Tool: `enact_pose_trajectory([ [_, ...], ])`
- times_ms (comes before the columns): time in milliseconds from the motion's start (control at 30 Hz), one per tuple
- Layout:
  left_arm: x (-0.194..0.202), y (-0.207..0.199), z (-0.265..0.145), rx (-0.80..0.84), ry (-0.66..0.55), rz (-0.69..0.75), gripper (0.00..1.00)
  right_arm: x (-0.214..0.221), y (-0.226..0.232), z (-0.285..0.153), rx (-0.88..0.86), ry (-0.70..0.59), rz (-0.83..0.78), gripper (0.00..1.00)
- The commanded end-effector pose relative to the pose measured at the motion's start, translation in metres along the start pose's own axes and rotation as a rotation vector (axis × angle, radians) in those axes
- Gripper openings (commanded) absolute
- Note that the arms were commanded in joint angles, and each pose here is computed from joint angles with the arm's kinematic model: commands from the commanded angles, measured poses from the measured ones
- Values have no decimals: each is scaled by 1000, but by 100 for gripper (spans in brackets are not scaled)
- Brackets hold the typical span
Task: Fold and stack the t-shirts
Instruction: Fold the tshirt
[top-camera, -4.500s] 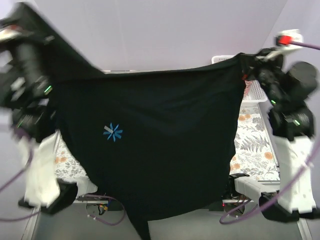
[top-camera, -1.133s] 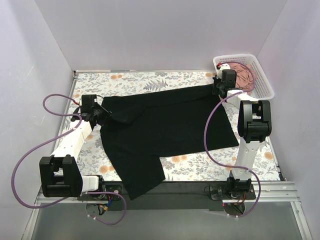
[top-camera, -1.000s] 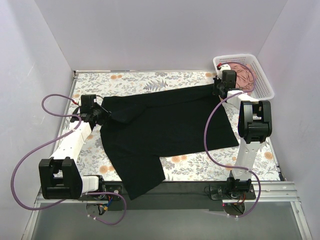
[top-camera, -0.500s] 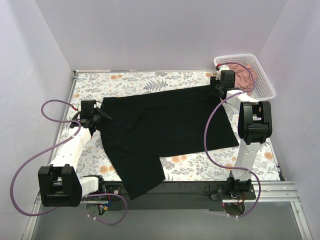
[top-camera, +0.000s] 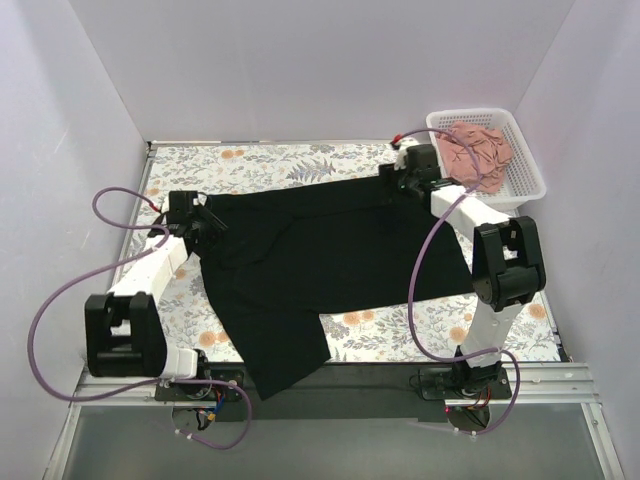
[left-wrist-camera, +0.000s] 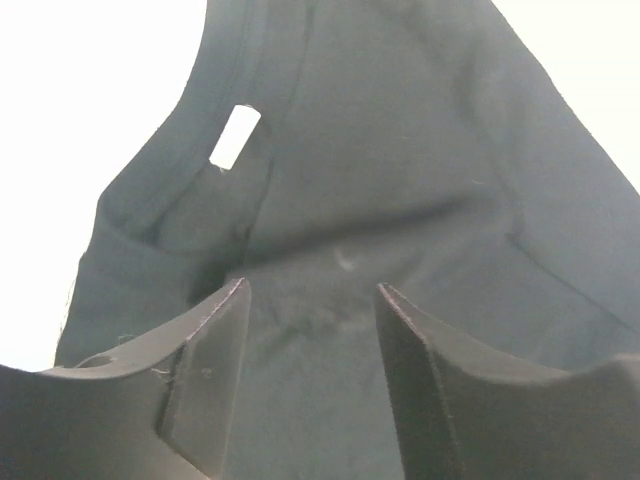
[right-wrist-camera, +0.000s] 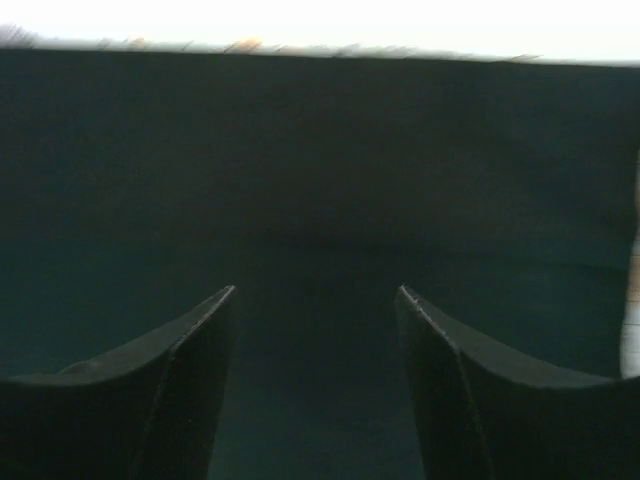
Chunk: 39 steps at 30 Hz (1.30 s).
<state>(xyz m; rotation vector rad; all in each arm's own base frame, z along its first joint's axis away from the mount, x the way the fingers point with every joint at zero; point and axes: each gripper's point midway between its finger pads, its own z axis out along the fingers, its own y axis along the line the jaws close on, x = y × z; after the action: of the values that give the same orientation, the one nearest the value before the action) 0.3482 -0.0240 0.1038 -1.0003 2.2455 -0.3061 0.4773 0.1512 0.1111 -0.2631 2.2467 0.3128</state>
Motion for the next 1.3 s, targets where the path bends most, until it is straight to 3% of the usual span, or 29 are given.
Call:
enact_pose_trajectory([
  [0, -3, -1, 18, -17, 8, 12, 47, 38, 46, -10, -94, 113, -11, 68],
  [200, 26, 38, 47, -164, 88, 2, 36, 115, 86, -20, -169, 302, -16, 64],
  [367, 44, 83, 47, -283, 124, -41, 30, 197, 104, -49, -212, 547, -57, 63],
  [600, 50, 127, 30, -381, 136, -103, 27, 250, 118, -91, -298, 694, -48, 62],
  [800, 40, 128, 5, -347, 77, -123, 27, 232, 126, -100, -310, 684, -121, 64],
  [1000, -3, 80, -19, -156, -35, -38, 53, 156, 160, -94, -423, 448, -193, 64],
  [1100, -8, 56, -26, -45, -18, 53, 62, 126, 181, -91, -478, 354, -220, 62],
  [1267, 33, 9, -37, 71, 24, 319, 65, 105, 201, -92, -528, 267, -215, 62],
])
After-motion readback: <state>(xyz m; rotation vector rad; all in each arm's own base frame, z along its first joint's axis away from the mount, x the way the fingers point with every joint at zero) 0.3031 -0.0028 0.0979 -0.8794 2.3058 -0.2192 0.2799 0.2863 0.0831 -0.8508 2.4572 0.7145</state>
